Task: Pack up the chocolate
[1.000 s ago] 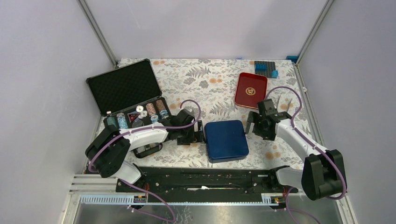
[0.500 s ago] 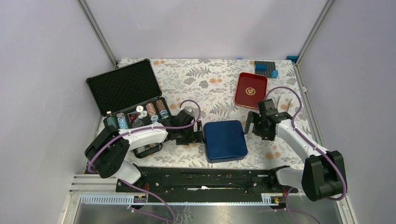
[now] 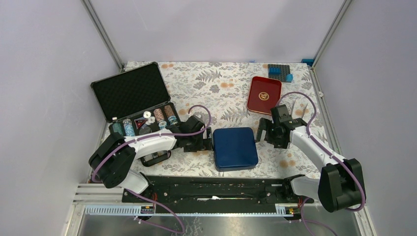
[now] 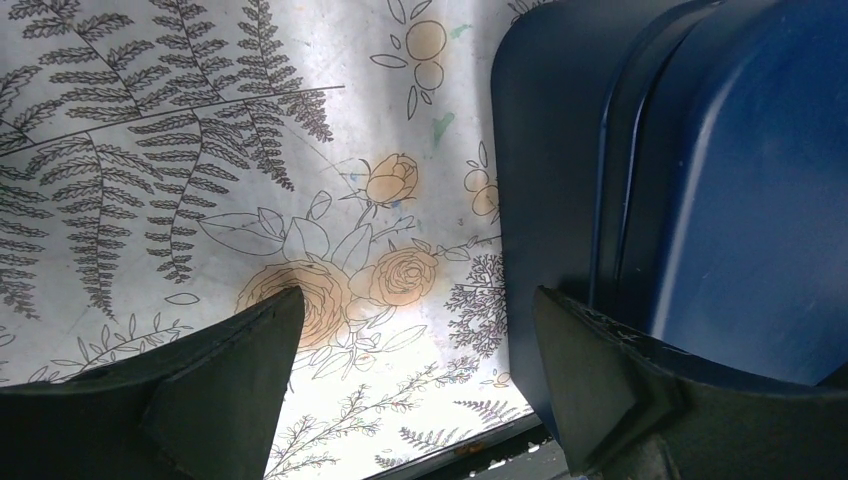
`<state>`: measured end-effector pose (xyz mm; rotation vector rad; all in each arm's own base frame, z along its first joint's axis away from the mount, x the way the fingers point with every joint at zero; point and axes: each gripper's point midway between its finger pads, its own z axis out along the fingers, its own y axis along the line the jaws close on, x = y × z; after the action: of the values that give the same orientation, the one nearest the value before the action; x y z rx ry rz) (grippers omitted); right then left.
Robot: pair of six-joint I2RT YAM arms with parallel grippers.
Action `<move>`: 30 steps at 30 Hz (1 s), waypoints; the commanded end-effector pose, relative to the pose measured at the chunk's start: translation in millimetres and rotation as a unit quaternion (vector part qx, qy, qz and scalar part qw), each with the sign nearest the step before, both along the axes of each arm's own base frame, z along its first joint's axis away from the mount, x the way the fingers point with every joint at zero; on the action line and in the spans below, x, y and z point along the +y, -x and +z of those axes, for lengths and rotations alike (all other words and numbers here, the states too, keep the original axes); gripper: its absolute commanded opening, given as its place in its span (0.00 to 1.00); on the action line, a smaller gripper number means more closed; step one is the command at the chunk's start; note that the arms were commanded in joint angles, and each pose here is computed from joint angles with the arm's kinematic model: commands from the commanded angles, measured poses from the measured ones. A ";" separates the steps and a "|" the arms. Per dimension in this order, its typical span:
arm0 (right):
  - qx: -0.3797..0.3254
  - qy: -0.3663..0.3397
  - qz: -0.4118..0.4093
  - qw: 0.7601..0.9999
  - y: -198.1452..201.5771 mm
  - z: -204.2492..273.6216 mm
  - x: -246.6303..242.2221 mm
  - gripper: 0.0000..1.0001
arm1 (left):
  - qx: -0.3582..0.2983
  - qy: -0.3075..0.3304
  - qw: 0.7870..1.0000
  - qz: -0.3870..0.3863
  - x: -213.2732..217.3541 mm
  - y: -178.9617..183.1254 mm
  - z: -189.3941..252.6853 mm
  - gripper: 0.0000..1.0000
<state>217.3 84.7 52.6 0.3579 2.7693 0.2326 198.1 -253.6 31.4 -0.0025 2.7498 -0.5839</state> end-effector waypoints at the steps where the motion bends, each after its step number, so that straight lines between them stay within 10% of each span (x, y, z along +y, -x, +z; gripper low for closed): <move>1: -0.016 -0.059 0.032 0.998 -1.6 19.7 28.7 1.00 | -0.009 -0.003 1.000 -0.005 -3.7 -4.6 0.8 0.91; 19: -0.066 -0.035 0.015 0.997 -14.9 35.3 20.4 1.00 | -0.014 -0.027 1.000 -0.002 2.9 -7.8 5.6 0.91; 30: -0.083 -0.190 0.080 0.975 -13.0 34.5 74.2 1.00 | -0.033 -0.039 0.999 0.010 12.6 -11.2 17.9 0.91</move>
<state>229.7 143.1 84.7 0.2160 2.6066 0.6679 196.9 -237.1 31.1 0.0017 2.7717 -0.4540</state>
